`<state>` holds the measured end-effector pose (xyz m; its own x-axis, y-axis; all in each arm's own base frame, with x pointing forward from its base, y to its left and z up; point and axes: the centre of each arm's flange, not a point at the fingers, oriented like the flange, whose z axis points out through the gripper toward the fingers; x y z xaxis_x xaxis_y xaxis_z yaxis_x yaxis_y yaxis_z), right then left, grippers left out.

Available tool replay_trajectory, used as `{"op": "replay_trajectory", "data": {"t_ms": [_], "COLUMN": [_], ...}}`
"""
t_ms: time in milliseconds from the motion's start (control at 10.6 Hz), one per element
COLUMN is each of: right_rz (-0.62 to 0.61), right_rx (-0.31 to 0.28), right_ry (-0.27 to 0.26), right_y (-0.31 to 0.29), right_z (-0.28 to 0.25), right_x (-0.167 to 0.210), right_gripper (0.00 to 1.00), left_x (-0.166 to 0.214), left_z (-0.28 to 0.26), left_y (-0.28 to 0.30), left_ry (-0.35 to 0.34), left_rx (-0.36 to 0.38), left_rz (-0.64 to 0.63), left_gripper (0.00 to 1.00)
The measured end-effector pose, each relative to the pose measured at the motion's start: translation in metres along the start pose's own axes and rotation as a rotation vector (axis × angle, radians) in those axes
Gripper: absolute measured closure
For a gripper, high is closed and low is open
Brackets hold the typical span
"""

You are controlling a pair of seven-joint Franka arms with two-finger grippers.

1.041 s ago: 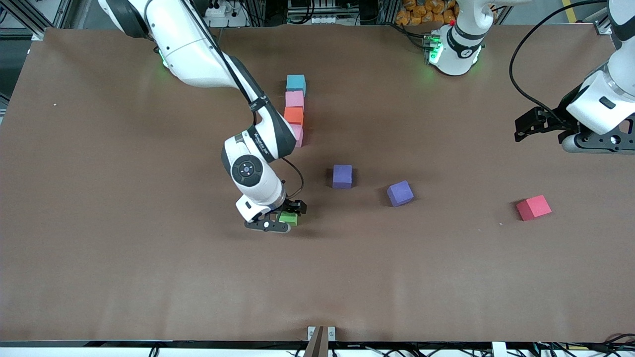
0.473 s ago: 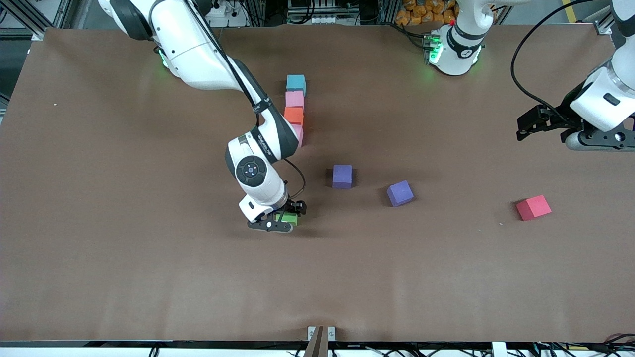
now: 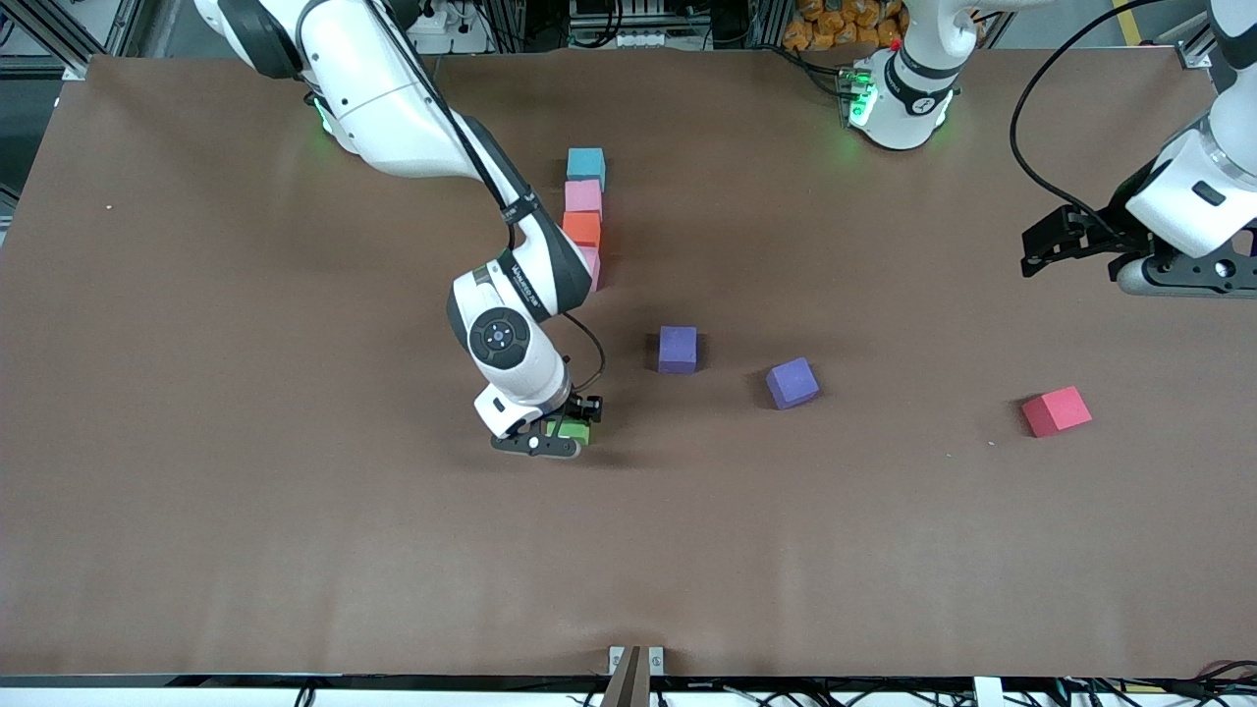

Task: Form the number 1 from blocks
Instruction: 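Carry the green cube to the line's end and set it down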

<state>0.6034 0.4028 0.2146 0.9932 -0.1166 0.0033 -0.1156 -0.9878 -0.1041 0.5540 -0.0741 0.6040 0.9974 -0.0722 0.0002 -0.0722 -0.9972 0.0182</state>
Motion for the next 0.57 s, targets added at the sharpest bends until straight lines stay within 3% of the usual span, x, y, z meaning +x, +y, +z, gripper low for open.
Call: {"op": "replay_trajectory", "data": {"t_ms": [568], "right_rz": [-0.101], "right_rx": [-0.042], "right_ry": [-0.12], "right_y": [0.012], "right_z": [-0.017], "right_x": [-0.094], "right_gripper": [0.36], "left_x": [-0.009], "left_z": [-0.018], "left_y": [0.003], "left_ry": [0.033], "left_rx": [-0.002], "left_rz": [0.006], "left_gripper": [0.0]}}
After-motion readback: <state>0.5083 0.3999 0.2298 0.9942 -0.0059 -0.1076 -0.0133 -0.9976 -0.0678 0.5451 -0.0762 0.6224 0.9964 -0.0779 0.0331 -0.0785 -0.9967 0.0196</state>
